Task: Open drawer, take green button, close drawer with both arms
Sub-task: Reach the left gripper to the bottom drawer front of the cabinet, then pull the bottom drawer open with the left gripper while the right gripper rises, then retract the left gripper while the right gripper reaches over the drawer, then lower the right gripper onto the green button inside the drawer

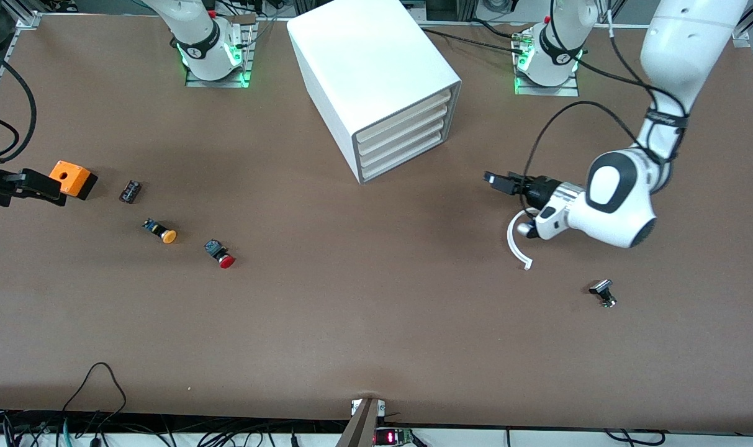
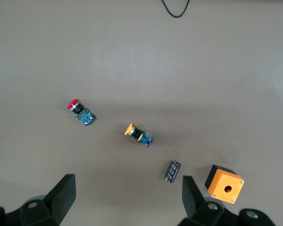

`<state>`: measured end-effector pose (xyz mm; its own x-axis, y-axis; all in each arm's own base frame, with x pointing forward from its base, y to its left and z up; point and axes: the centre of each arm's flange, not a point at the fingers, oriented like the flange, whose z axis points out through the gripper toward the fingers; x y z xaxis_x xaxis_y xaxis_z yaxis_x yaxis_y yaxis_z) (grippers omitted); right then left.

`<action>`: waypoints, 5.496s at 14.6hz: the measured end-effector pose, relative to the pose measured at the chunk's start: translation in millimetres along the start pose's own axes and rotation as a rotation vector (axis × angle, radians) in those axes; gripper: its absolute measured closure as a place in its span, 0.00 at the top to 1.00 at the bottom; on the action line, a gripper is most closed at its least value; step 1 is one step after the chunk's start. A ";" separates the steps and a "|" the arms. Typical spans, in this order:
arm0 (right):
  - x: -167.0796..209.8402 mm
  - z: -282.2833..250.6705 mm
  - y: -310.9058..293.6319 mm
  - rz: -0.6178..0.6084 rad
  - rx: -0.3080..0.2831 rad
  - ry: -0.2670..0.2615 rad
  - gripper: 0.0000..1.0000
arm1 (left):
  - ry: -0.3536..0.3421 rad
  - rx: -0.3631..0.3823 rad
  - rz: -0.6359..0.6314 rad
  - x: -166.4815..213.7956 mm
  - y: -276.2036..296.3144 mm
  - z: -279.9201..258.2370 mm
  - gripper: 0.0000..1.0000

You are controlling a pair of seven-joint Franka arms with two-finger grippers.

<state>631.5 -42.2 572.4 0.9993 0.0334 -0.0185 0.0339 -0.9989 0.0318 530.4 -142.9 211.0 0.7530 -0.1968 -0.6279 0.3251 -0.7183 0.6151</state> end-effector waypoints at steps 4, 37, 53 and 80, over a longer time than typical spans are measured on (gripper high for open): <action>0.3 -0.1 -2.5 0.048 0.018 0.002 1.00 | -0.016 -0.137 0.064 10.4 15.9 81.1 1.00; 7.2 49.5 -195.1 -0.215 0.048 -0.034 1.00 | 0.321 0.054 0.370 43.6 -7.1 18.6 0.35; -78.6 90.5 -517.5 -0.936 0.091 0.117 1.00 | 0.676 0.623 0.549 -153.9 54.6 -251.3 1.00; -144.2 297.5 -678.7 -1.599 -0.040 0.136 0.98 | 0.615 0.903 0.213 -256.3 139.3 -279.5 1.00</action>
<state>459.2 621.3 256.2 -0.0668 0.9974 0.0279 0.9936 0.0640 0.0927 542.7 -6.0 590.9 0.9804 -0.1895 -0.0537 -0.1920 -0.9802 -0.0474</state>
